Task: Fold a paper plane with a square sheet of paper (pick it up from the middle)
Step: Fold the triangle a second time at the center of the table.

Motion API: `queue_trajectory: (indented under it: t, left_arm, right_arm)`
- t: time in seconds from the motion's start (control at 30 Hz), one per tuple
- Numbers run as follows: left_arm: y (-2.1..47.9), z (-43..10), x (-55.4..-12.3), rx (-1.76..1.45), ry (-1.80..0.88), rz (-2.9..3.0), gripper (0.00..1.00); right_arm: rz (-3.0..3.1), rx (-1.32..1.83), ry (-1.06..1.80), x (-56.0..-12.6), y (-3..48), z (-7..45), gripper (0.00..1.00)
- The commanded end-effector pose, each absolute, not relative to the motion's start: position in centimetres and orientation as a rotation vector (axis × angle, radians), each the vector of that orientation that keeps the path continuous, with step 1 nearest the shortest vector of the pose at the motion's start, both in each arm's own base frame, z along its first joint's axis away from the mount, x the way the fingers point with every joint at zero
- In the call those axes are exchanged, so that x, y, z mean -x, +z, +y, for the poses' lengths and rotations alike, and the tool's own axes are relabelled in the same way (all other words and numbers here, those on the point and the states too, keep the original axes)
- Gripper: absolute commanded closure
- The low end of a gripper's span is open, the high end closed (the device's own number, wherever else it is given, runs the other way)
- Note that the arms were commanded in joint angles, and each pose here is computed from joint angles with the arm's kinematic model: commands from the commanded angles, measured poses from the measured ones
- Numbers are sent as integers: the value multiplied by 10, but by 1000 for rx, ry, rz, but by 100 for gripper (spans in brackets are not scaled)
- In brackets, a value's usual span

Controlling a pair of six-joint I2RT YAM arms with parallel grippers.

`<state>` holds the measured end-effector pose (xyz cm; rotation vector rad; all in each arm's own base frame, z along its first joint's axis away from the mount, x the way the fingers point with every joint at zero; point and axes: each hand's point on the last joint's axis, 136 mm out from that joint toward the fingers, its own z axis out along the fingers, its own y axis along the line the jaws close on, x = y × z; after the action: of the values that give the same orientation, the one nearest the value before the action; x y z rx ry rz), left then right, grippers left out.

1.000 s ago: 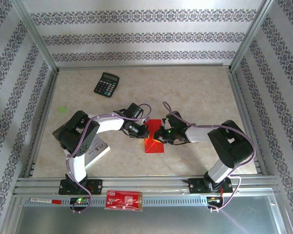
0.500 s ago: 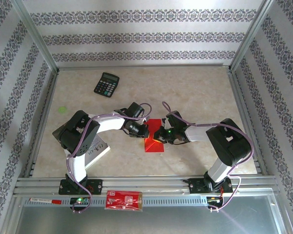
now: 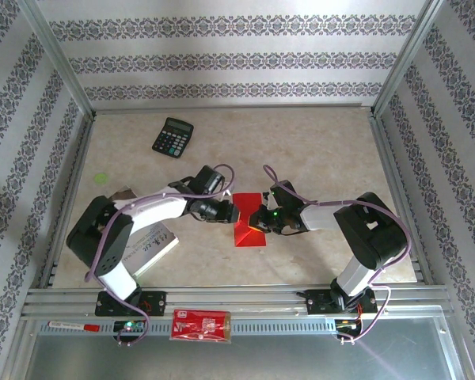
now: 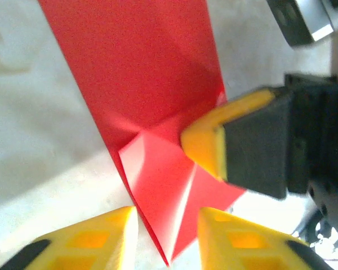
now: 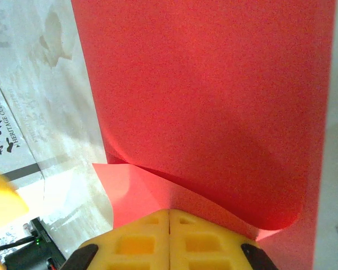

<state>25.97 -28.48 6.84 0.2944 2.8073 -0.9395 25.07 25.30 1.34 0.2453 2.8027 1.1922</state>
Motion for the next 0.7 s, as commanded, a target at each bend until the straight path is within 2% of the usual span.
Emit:
queue_trajectory:
  t: [0.0, 0.07, 0.13, 0.27, 0.67]
  left_arm:
    - [72, -302, -232, -316, -1074, 2806, 77]
    - [69, -311, -219, -348, -1134, 2826, 87]
    - [66, -316, -210, -376, -1159, 2840, 93]
    - [58, -323, -202, -398, -1187, 2870, 98]
    - [35, -315, -212, -385, -1074, 2927, 100]
  right_arm:
    - [2909, -316, 1064, -234, -15, 232, 94]
    - [2911, -318, 1060, -235, -15, 231, 94]
    - [2911, -313, 1060, -235, -15, 231, 94]
    - [2913, -315, 1058, -235, -16, 230, 94]
    - [2909, -311, 1060, -234, -14, 230, 94]
